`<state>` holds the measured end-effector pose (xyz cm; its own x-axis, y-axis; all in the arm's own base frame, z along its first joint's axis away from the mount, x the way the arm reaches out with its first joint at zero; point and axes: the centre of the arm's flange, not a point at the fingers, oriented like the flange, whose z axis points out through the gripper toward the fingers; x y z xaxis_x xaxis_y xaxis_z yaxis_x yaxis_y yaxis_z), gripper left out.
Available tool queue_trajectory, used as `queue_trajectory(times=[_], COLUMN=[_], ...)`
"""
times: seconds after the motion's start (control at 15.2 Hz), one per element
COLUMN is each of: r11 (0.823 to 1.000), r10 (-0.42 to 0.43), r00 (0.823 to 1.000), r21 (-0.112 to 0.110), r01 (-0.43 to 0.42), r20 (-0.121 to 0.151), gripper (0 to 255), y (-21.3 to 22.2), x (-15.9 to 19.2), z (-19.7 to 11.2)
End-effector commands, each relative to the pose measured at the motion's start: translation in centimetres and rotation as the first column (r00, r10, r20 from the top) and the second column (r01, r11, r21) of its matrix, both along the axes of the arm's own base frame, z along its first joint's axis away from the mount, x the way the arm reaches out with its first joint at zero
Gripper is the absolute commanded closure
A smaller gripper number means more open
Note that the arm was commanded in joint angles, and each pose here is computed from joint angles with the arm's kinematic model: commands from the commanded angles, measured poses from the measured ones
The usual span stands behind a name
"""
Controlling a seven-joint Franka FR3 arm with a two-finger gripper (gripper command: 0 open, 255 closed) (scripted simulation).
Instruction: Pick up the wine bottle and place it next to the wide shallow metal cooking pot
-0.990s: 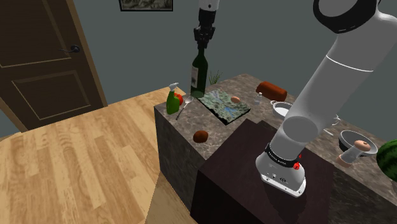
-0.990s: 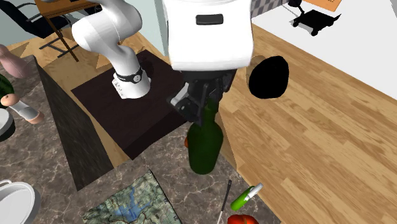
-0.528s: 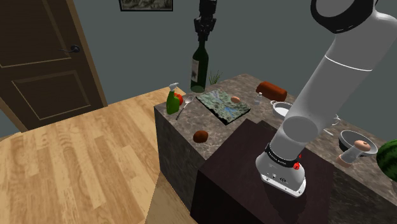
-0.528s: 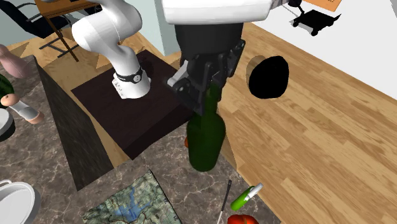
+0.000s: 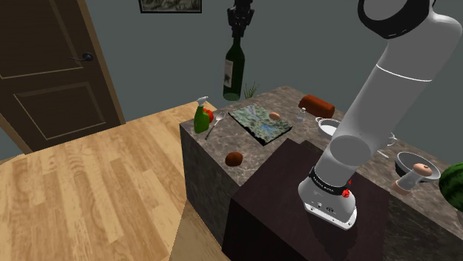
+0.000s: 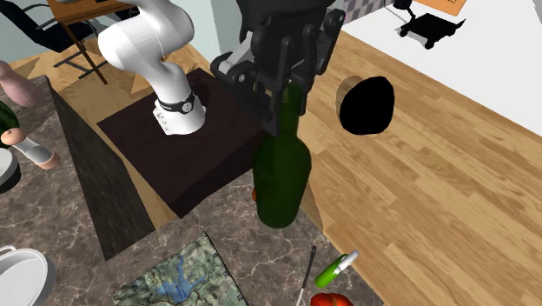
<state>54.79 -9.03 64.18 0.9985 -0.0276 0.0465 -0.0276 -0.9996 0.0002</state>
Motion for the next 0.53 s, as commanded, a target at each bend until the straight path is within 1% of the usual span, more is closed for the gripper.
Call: queue_trajectory(times=[0.0, 0.46], r11=[1.0, 1.0], r10=[0.0, 0.0], r00=[1.0, 1.0], r21=[0.0, 0.0], r01=[0.0, 0.0], r20=[0.0, 0.0], gripper=[255, 255], y=[0.0, 0.0], x=[0.0, 0.0], z=[1.0, 4.7])
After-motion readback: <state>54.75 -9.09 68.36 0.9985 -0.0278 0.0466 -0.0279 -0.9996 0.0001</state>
